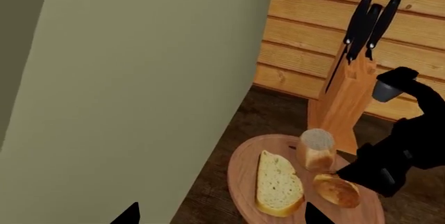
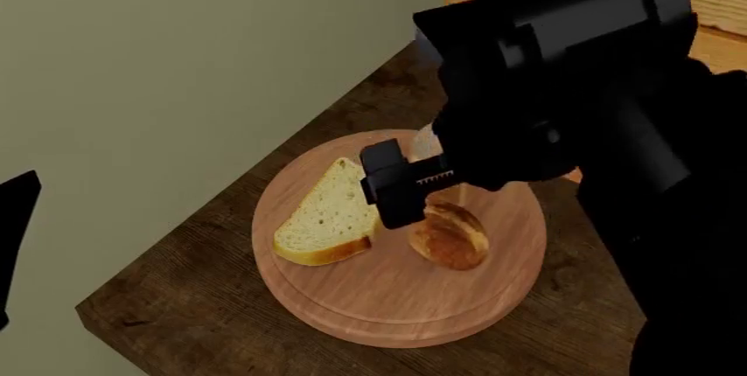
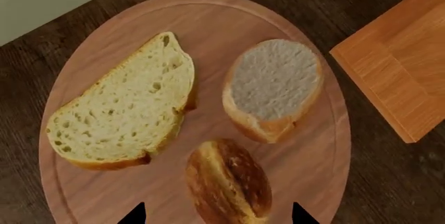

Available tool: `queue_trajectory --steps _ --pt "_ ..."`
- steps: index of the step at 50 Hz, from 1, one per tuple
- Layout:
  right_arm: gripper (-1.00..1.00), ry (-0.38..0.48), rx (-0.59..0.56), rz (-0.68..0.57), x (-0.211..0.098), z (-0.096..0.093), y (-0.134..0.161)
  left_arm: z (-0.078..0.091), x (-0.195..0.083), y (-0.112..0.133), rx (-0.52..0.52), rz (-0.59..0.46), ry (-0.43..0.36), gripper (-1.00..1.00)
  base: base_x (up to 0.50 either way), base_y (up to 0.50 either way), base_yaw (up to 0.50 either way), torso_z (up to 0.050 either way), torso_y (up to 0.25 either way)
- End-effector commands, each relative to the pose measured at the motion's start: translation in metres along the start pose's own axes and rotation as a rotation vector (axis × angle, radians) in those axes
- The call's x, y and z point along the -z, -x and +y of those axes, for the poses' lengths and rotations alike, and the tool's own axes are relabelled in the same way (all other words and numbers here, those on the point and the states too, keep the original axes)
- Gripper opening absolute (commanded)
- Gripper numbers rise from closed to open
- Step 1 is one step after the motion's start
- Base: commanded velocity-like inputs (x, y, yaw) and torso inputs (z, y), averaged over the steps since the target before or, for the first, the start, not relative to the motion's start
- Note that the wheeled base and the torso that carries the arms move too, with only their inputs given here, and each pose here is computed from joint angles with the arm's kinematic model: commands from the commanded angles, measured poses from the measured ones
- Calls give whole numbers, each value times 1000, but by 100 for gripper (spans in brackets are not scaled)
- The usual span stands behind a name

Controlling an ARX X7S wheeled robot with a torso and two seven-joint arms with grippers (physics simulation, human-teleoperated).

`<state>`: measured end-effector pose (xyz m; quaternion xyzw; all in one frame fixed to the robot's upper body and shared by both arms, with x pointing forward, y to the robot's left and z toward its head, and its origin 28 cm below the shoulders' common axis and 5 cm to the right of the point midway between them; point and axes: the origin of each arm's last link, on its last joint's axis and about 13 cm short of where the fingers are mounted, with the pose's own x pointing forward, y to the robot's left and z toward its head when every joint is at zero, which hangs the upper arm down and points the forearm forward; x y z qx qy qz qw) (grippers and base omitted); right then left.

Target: Place all breads on the cutting board.

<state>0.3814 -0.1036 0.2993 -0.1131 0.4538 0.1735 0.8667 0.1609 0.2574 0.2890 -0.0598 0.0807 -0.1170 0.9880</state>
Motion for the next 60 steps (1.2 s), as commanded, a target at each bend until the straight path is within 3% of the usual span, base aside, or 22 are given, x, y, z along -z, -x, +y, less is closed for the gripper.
queue_trajectory --steps 1,14,23,27,36,44,46,55,56,60 --pt "100 -4 4 -93 -9 -3 40 -1 -3 1 1 -6 -3 100 0 0 0 0 0" --pt "100 -66 2 -228 5 -9 87 -5 -7 0 26 -18 5 100 0 0 0 0 0" --pt "100 -55 -15 -304 31 2 110 -5 -6 -1 22 -18 0 100 0 0 0 0 0" --pt "100 -58 23 -402 50 9 121 -3 -6 0 17 -20 3 100 0 0 0 0 0" --pt "100 -72 -19 -533 80 24 144 -3 -5 1 14 -25 1 100 0 0 0 0 0" --pt "100 -122 23 -644 115 30 146 -7 -7 7 -12 -59 -46 100 0 0 0 0 0" --pt "100 -126 48 -667 125 35 149 -13 -9 18 -76 -115 -136 100 0 0 0 0 0" --pt "100 -163 77 -807 165 58 155 -19 3 21 -53 -100 -124 100 0 0 0 0 0" --pt "100 -209 8 -851 169 61 159 -20 4 23 -67 -113 -151 100 0 0 0 0 0" --pt "100 -230 105 -883 187 65 155 -24 12 28 -70 -163 -197 100 0 0 0 0 0"
